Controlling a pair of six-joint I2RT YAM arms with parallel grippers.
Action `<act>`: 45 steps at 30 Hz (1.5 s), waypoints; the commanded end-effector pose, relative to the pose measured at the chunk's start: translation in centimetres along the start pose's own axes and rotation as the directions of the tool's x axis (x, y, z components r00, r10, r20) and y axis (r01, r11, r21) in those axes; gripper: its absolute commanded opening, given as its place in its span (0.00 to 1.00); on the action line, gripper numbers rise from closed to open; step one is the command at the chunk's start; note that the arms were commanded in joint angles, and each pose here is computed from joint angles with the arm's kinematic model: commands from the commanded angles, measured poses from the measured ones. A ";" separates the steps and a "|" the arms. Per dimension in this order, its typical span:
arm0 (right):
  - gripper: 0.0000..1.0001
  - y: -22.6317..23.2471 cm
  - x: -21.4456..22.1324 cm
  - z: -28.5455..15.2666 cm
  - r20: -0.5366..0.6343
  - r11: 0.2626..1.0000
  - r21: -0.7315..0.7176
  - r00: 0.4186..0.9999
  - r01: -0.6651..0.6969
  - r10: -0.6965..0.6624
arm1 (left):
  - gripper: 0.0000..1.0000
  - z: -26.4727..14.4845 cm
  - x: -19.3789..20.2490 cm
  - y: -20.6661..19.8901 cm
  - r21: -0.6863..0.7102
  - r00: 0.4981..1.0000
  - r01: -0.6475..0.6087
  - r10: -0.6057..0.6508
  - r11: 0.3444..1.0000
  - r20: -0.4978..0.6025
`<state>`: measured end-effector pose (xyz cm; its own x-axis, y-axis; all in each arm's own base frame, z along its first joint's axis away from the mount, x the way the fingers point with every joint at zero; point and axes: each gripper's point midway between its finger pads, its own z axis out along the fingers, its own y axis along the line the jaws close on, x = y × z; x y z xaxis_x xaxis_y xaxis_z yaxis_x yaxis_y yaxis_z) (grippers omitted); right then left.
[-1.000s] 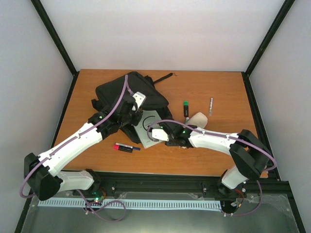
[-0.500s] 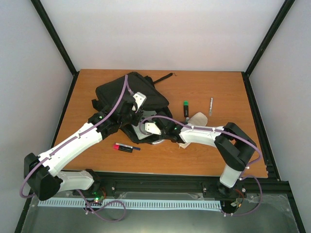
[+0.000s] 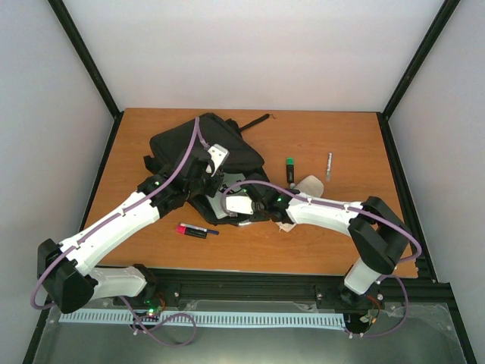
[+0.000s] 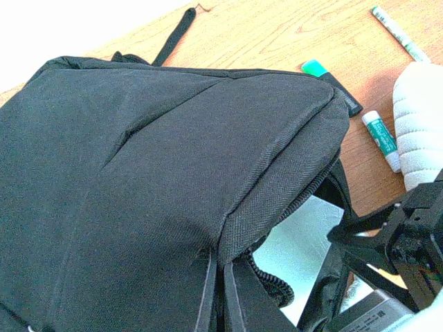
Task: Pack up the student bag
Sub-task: Place the book in the student bag.
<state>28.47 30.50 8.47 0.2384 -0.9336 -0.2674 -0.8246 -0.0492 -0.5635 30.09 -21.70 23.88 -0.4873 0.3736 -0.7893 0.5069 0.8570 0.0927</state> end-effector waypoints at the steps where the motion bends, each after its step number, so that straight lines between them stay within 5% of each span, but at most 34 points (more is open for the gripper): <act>1: 0.20 1.7 -0.6 0.5 0.023 0.996 -0.084 0.999 0.033 -0.031 | 0.01 -2.3 -4.9 -0.4 0.038 0.983 0.017 -0.023 0.999 0.181; 6: 0.08 1.4 -0.5 1.3 0.007 0.996 -0.068 0.998 0.056 -0.056 | 0.01 -2.3 -4.9 -0.4 0.041 0.983 0.016 -0.023 0.999 0.180; 34: 0.03 -7.4 -3.3 9.7 -0.034 0.953 0.302 0.999 -0.020 0.032 | 0.01 -2.4 -4.9 -0.8 0.062 0.984 0.012 -0.023 0.998 0.179; 45: 0.06 -4.8 -2.7 3.7 0.043 0.982 0.163 0.995 -0.093 0.087 | 0.01 -2.5 -5.0 -0.6 0.053 0.983 0.016 -0.026 0.998 0.184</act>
<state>36.04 35.71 6.38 0.2011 -0.9408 -0.2729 -0.6940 0.0598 -0.7175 30.24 -21.52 23.91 -0.4897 0.3682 -0.7903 0.5033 0.8596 0.0886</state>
